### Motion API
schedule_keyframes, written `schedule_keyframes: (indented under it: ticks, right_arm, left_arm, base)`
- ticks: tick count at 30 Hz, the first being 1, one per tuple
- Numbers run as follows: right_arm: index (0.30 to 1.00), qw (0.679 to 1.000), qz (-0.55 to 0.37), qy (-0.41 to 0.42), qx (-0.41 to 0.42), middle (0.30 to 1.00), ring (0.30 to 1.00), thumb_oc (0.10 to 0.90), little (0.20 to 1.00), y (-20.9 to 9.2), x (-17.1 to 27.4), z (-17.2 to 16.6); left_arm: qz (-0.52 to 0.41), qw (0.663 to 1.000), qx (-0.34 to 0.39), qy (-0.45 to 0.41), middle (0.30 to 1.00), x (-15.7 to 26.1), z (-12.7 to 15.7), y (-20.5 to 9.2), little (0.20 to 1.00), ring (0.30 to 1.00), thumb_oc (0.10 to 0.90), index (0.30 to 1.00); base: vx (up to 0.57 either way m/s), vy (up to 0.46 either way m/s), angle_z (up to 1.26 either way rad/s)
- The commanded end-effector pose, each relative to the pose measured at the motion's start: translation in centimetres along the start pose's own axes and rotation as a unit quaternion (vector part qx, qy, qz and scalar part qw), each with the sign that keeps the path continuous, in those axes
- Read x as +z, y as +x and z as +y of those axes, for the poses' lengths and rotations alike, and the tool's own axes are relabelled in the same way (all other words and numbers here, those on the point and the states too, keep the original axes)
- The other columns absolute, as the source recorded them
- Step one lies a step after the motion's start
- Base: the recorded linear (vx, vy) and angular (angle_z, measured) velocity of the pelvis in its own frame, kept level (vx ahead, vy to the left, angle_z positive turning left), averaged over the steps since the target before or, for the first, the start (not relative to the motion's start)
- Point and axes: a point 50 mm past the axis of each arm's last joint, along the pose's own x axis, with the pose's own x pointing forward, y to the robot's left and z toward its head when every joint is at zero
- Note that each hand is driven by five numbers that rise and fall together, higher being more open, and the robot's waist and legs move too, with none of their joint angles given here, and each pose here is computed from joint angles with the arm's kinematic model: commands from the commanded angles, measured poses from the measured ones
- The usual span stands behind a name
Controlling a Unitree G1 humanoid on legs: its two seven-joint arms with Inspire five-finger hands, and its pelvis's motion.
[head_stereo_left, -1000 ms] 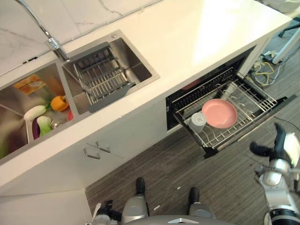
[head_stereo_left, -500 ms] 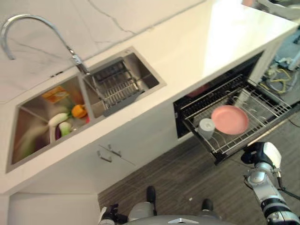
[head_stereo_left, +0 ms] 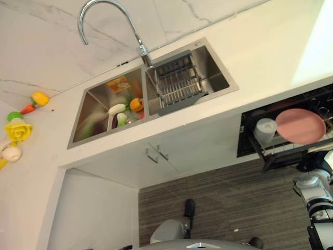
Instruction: Place the dishes in the dishwasher.
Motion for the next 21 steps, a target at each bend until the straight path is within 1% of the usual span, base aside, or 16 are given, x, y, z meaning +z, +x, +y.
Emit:
schedule_keyframes:
  ticks: [1,2,3,4,7,8,9,10,11,12,16,17,18,19,20,21]
  right_arm:
    - [0.300,0.965,-0.155,0.209,0.012,0.300,0.300,0.400,0.300,0.0,12.7,-1.0]
    - [0.300,0.951,-0.137,0.277,0.023,0.300,0.300,0.400,0.300,-0.1,12.9,-1.0]
    - [0.300,0.924,-0.098,0.368,0.031,0.300,0.300,0.400,0.300,0.1,12.6,-1.0]
    - [0.300,0.881,-0.066,0.467,0.039,0.300,0.300,0.400,0.300,0.4,13.0,-1.4]
    - [0.300,0.869,-0.065,0.488,0.050,0.300,0.300,0.400,0.300,0.2,13.4,-1.1]
    - [0.300,0.845,-0.064,0.526,0.066,0.300,0.300,0.400,0.300,0.1,13.8,-1.0]
    - [0.300,0.835,-0.085,0.536,0.086,0.300,0.300,0.400,0.300,-0.4,13.9,-0.5]
    - [0.380,0.847,-0.081,0.519,0.083,0.380,0.380,0.453,0.380,-0.3,13.1,-0.3]
    - [0.380,0.847,-0.081,0.519,0.083,0.380,0.380,0.453,0.380,-0.3,13.1,-0.3]
    - [0.900,0.857,-0.065,0.505,0.080,0.900,0.900,0.800,0.900,-0.1,11.5,0.1]
    - [0.900,0.859,-0.007,0.496,0.122,0.900,0.900,0.800,0.900,-1.1,7.3,3.1]
    - [0.900,0.859,-0.007,0.496,0.122,0.900,0.900,0.800,0.900,-1.1,7.3,3.1]
    - [0.900,0.878,0.079,0.449,0.146,0.900,0.900,0.800,0.900,-2.9,0.8,5.7]
    - [0.900,0.878,0.079,0.449,0.146,0.900,0.900,0.800,0.900,-2.9,0.8,5.7]
    - [0.900,0.882,0.112,0.430,0.154,0.900,0.900,0.800,0.900,-3.7,-1.7,6.4]
    - [0.900,0.903,0.173,0.350,0.180,0.900,0.900,0.800,0.900,-6.0,-6.9,7.5]
  left_arm:
    - [-0.069,0.996,0.006,0.049,0.900,5.0,1.2,1.1,0.900,0.900,0.800,0.900]
    - [-0.069,0.996,0.000,0.049,0.900,4.9,0.9,1.1,0.900,0.900,0.800,0.900]
    - [-0.064,0.997,-0.004,0.051,0.900,4.6,0.7,1.0,0.900,0.900,0.800,0.900]
    - [-0.052,0.997,-0.015,0.064,0.900,4.3,0.6,1.1,0.900,0.900,0.800,0.900]
    - [-0.046,0.997,-0.019,0.063,0.900,4.3,0.6,1.1,0.900,0.900,0.800,0.900]
    - [-0.047,0.998,-0.031,0.036,0.900,4.5,0.6,1.2,0.900,0.900,0.800,0.900]
    - [-0.050,0.996,-0.031,0.064,0.900,4.9,1.0,1.3,0.900,0.900,0.800,0.900]
    - [-0.050,0.996,-0.034,0.063,0.900,5.1,1.2,1.4,0.900,0.900,0.800,0.900]
    - [-0.050,0.996,-0.034,0.063,0.900,5.1,1.2,1.4,0.900,0.900,0.800,0.900]
    - [-0.054,0.997,-0.037,0.050,0.900,5.5,1.7,1.5,0.900,0.900,0.800,0.900]
    - [-0.045,0.998,-0.035,0.034,0.900,5.6,2.5,1.7,0.900,0.900,0.800,0.900]
    - [-0.045,0.998,-0.035,0.034,0.900,5.6,2.5,1.7,0.900,0.900,0.800,0.900]
    - [-0.043,0.998,-0.026,0.024,0.900,6.1,3.1,1.9,0.900,0.900,0.800,0.900]
    - [-0.043,0.998,-0.026,0.024,0.900,6.1,3.1,1.9,0.900,0.900,0.800,0.900]
    - [-0.042,0.999,-0.026,0.018,0.900,6.3,3.3,1.9,0.900,0.900,0.800,0.900]
    - [-0.040,0.999,-0.026,0.011,0.900,6.5,3.4,2.0,0.900,0.900,0.800,0.900]
  base:
    - [0.06,-0.007,0.56]
    - [0.03,0.000,0.23]
    - [0.04,0.002,0.43]
    - [0.02,0.005,0.34]
    - [0.02,0.002,0.34]
    - [0.07,-0.019,0.50]
    - [0.08,-0.022,0.50]
    - [0.04,-0.019,0.16]
    - [0.04,-0.028,-0.06]
    - [0.04,-0.035,-0.14]
    - [0.04,-0.036,-0.23]
    - [0.08,-0.062,-0.39]
    - [0.06,-0.048,-0.18]
    - [0.07,-0.043,-0.31]
    - [0.06,-0.025,-0.46]
    - [0.07,-0.025,-0.79]
